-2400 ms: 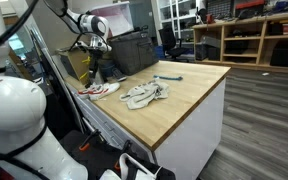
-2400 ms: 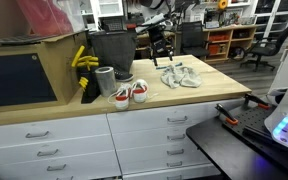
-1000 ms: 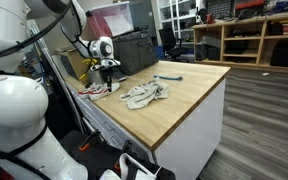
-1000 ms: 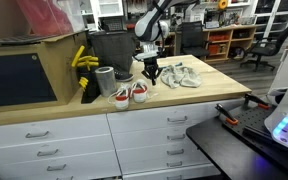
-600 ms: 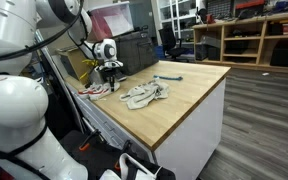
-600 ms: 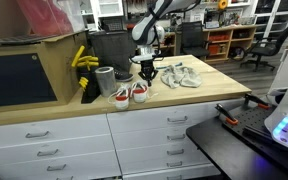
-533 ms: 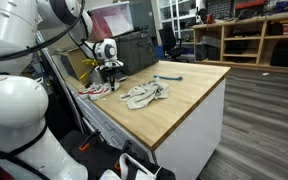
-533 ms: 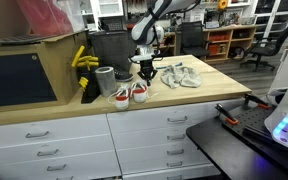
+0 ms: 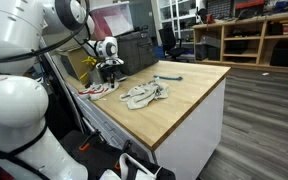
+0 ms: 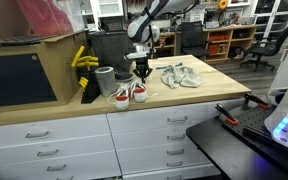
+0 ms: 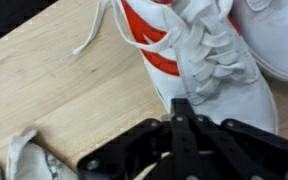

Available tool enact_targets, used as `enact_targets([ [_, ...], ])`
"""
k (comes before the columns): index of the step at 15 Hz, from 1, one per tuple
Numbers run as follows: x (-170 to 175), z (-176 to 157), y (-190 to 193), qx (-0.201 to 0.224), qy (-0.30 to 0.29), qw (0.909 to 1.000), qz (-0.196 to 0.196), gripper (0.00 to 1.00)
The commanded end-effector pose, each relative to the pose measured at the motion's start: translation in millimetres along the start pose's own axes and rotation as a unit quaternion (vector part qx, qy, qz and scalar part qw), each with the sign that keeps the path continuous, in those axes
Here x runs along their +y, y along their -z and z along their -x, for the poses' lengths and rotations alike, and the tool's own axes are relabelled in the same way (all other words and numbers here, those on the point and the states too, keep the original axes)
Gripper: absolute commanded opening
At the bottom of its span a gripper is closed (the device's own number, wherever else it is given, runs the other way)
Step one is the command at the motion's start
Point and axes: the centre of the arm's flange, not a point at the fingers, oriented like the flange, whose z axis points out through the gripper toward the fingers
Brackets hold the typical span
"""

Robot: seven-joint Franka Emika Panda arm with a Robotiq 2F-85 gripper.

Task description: Move the right shoe backwards

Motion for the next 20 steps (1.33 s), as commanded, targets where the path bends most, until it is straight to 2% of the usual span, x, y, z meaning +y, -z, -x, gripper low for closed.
enact_targets([
  [1,-36,10,7,-0.016,-0.005,0.9997,-0.017,0.00],
  [3,-42,19,17,-0.025,0.001,0.9992,-0.030,0.00],
  [5,-39,22,44,-0.032,0.002,0.9980,-0.055,0.00],
  [8,-18,5,112,0.000,-0.004,0.9944,-0.106,0.00],
  [10,5,-13,151,0.034,-0.017,0.9922,-0.118,0.00],
  [12,36,-35,185,0.035,-0.027,0.9935,-0.105,0.27],
  [13,54,-43,194,0.023,-0.032,0.9952,-0.090,0.34],
  [14,74,-49,199,-0.019,-0.025,0.9977,-0.060,0.41],
  [16,111,-54,216,-0.062,-0.016,0.9976,-0.026,0.56],
  [17,127,-55,226,-0.074,-0.001,0.9972,-0.012,0.63],
  [20,176,-47,258,-0.068,0.047,0.9959,0.036,0.86],
])
